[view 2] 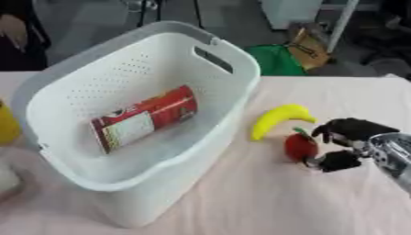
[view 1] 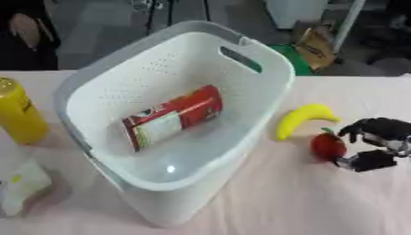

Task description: Pick up objects on the table and place them in the box.

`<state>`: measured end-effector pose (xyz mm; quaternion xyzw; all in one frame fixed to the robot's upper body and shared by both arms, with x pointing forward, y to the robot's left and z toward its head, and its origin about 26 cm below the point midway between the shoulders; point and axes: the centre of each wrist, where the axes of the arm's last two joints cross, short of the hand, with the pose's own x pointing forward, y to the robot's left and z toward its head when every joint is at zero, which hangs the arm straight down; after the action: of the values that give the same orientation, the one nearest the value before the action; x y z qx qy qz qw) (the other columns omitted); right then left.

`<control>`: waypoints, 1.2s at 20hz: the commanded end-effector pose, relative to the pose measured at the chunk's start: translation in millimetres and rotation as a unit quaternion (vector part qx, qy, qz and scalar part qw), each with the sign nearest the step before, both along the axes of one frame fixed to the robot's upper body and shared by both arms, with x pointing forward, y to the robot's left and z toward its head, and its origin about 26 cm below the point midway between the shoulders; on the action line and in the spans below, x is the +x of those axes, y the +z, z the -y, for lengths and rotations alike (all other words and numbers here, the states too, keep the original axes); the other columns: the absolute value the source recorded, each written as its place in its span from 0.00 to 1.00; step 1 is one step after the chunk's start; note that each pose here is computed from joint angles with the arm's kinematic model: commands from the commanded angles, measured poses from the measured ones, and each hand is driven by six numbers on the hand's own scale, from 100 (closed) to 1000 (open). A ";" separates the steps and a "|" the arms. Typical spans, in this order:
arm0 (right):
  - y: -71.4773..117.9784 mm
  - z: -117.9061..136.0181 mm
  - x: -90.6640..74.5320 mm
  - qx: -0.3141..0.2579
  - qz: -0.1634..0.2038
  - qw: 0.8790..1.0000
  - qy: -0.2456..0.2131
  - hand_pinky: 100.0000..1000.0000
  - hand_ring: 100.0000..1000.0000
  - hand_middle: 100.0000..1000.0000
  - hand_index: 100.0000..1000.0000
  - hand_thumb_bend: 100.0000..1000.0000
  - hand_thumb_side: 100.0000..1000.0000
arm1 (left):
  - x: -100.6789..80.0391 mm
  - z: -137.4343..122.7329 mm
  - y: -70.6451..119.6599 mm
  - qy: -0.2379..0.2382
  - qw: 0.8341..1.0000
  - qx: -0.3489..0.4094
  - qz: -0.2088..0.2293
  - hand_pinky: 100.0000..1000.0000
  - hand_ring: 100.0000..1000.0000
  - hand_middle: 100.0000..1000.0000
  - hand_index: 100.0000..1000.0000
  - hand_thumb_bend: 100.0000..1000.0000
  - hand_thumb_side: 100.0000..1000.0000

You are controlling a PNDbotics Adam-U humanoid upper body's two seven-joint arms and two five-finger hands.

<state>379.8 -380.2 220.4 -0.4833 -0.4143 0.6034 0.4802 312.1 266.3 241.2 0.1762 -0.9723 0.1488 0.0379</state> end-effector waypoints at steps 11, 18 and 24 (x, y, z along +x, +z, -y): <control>1.7 6.9 2.3 -0.030 0.010 0.999 -0.012 0.85 0.88 0.60 0.83 0.35 0.67 | -2.2 1.5 8.1 -0.004 1.000 -0.001 0.022 0.64 0.53 0.56 0.71 0.00 1.00; -0.7 7.1 4.3 -0.026 -0.009 1.000 -0.001 0.86 0.88 0.59 0.82 0.34 0.66 | -2.1 1.5 9.1 -0.004 1.000 -0.001 0.024 0.64 0.53 0.56 0.71 0.00 1.00; 0.2 8.0 5.0 -0.015 -0.009 1.000 0.000 0.86 0.87 0.51 0.74 0.32 0.64 | -2.1 1.7 9.2 -0.004 1.000 -0.001 0.024 0.64 0.53 0.56 0.71 0.00 1.00</control>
<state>385.1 -382.7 206.9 -0.4731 -0.3976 0.6225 0.4802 312.6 264.4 242.5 0.1731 -0.9724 0.1524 0.0363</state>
